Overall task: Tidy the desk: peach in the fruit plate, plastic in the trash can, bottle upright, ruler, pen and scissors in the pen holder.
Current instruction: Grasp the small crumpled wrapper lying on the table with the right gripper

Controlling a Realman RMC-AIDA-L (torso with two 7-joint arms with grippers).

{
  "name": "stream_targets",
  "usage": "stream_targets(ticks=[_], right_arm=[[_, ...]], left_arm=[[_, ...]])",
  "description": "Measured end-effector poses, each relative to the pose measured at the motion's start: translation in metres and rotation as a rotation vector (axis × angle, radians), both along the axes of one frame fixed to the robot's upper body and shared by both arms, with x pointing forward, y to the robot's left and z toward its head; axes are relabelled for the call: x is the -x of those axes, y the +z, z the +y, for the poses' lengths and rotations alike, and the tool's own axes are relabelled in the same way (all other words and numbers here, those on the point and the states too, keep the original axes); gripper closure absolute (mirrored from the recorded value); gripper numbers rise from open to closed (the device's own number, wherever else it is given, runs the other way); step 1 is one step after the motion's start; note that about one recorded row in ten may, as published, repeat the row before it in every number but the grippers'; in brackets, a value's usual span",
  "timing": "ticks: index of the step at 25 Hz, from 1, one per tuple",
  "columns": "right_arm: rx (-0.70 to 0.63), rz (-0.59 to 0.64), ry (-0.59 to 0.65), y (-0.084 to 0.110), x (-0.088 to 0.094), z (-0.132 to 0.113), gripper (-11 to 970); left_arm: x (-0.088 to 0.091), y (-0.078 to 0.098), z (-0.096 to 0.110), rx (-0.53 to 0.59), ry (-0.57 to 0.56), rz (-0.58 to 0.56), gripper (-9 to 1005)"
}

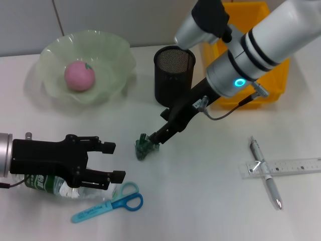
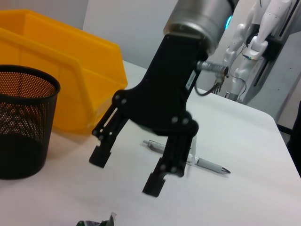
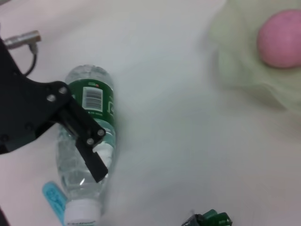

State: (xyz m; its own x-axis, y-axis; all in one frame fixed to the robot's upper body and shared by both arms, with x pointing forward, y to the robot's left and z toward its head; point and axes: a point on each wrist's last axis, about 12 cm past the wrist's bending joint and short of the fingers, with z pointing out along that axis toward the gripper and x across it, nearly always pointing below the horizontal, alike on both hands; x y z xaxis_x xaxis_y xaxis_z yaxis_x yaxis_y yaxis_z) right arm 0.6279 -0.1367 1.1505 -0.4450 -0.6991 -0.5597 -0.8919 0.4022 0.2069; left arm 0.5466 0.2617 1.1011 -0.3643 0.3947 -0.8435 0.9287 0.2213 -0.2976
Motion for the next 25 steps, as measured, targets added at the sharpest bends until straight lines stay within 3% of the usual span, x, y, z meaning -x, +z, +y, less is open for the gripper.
stream_targets(ticks=[25], right_arm=[[0.019, -0.085, 0.068, -0.038, 0.008, 0.026, 143]], left_arm=[[-0.002, 0.003, -0.001, 0.001, -0.004, -0.004, 152]])
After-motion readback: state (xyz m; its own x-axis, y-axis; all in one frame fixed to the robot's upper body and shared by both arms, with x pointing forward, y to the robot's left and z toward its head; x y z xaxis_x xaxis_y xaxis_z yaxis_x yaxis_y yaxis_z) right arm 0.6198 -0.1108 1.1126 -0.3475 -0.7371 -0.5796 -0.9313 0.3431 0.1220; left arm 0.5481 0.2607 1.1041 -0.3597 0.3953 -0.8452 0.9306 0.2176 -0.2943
